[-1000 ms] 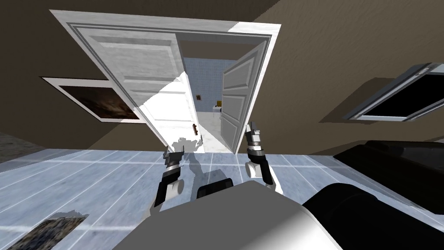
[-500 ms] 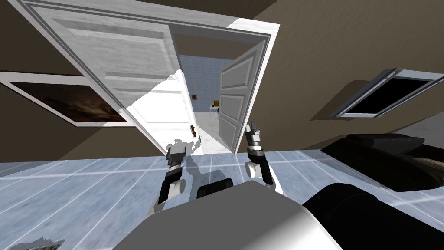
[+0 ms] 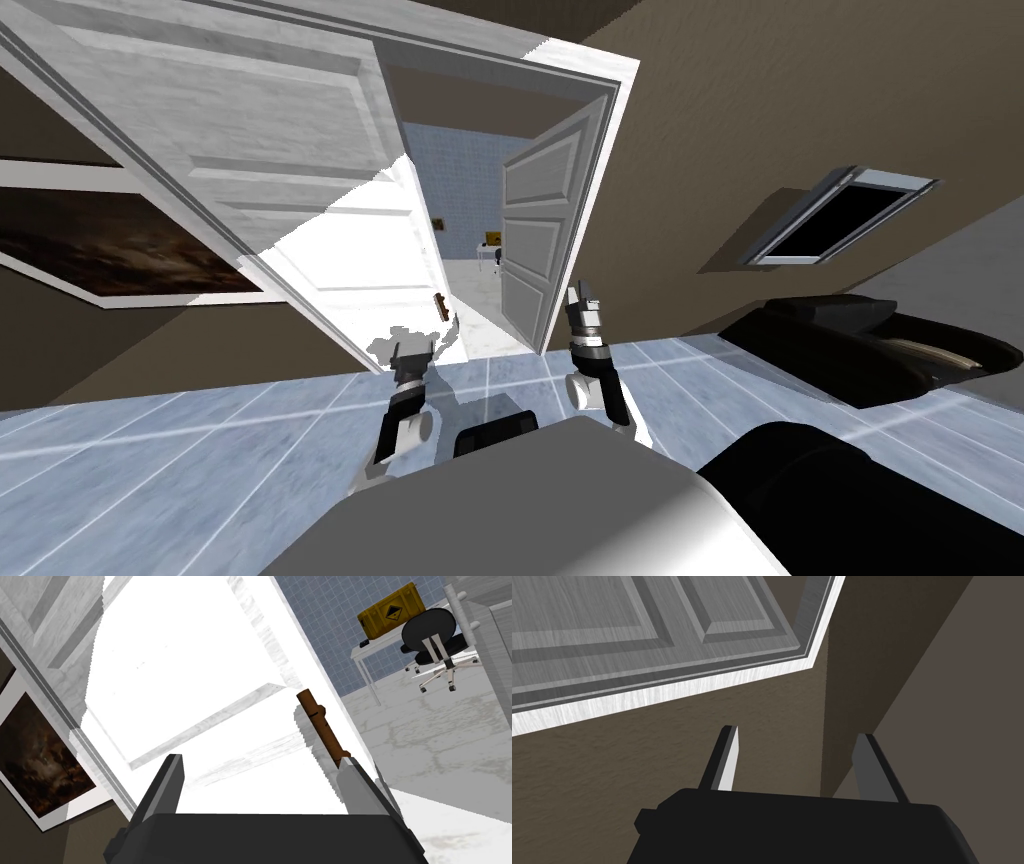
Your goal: Push the door open
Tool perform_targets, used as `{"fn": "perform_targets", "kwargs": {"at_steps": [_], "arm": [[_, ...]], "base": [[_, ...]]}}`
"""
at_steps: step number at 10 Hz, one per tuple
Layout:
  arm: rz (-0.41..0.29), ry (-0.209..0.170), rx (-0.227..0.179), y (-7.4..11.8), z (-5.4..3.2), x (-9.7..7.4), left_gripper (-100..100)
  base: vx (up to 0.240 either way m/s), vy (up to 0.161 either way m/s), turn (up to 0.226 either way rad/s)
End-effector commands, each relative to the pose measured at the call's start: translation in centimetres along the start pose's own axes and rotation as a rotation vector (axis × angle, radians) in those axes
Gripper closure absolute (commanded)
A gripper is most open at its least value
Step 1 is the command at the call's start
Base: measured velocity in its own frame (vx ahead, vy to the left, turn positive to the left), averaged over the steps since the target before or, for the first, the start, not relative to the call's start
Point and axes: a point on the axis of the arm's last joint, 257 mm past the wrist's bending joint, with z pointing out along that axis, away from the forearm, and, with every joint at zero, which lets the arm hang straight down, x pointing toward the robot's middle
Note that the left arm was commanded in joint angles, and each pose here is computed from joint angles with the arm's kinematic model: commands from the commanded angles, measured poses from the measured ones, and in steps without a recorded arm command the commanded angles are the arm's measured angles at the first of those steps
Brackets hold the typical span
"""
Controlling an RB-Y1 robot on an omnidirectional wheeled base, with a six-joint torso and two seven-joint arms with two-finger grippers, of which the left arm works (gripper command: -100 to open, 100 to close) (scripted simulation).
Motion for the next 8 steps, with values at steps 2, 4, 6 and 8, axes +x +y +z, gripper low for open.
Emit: {"fn": "perform_targets", "kwargs": {"at_steps": [2, 4, 6, 8], "arm": [[-0.062, -0.028, -0.012, 1.0, -0.27, -1.4, -100], [-0.107, -0.049, -0.019, 1.8, -0.45, -2.3, -100], [-0.151, -0.07, -0.026, 2.6, -0.66, -3.2, -100], [-0.193, -0.092, -0.031, 3.4, -0.89, -4.0, -100]], "base": [[0.054, 0.1, -0.132], [0.057, 0.098, -0.131], [0.067, 0.09, -0.119], [0.049, 0.097, -0.118]]}}
